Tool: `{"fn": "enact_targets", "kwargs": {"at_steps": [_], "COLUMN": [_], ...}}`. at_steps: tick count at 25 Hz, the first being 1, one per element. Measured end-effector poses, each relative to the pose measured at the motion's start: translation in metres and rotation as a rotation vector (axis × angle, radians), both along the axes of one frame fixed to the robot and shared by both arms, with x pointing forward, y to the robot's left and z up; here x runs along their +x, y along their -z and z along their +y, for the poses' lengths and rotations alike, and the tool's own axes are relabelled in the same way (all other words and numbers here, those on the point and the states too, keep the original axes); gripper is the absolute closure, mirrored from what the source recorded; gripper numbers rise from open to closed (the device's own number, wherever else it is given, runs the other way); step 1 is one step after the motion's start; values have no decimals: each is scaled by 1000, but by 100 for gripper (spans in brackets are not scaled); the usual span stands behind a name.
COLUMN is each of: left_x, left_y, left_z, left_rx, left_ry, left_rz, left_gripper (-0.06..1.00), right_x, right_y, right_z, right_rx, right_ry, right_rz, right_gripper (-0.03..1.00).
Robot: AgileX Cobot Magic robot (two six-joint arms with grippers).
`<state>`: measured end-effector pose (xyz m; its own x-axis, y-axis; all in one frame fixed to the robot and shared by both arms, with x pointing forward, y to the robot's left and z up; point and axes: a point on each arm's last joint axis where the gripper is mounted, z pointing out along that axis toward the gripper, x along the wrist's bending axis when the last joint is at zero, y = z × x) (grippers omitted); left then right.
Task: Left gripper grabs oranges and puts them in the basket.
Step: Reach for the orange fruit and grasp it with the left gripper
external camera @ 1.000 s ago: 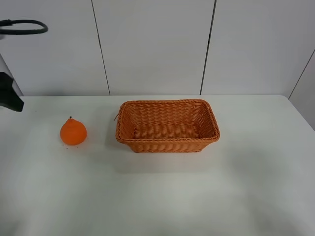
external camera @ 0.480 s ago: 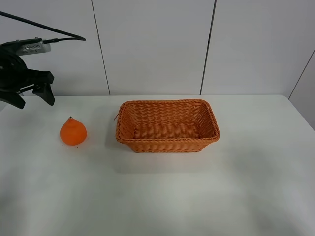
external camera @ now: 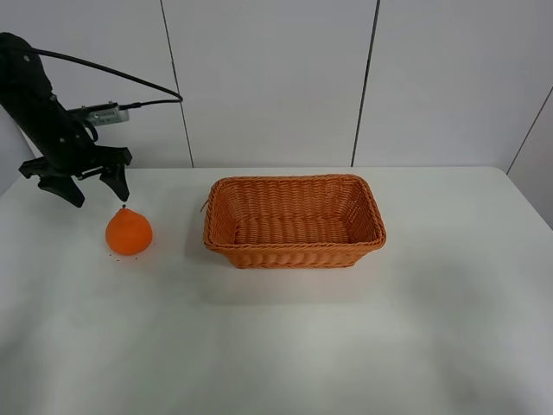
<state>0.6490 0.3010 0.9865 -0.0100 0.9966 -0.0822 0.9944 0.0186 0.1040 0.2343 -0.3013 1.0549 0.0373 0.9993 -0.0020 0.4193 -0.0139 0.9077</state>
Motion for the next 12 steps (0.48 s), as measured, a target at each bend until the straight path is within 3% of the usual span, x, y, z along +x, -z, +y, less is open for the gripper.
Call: {"fn": "enact_targets", "kwargs": {"at_steps": [6, 12], "left_x": [9, 15], "left_y": [34, 46], "left_z": [-26, -22], "left_rx": [-8, 47], "left_ry": [57, 81], "left_rz": [47, 27], "left_gripper": [10, 10], "right_x": [0, 0], "right_y": [0, 0], "right_z": [0, 0], "right_rx": [0, 0], "right_ry": [0, 0], "right_rz": [0, 0], "right_gripper": [27, 27]}}
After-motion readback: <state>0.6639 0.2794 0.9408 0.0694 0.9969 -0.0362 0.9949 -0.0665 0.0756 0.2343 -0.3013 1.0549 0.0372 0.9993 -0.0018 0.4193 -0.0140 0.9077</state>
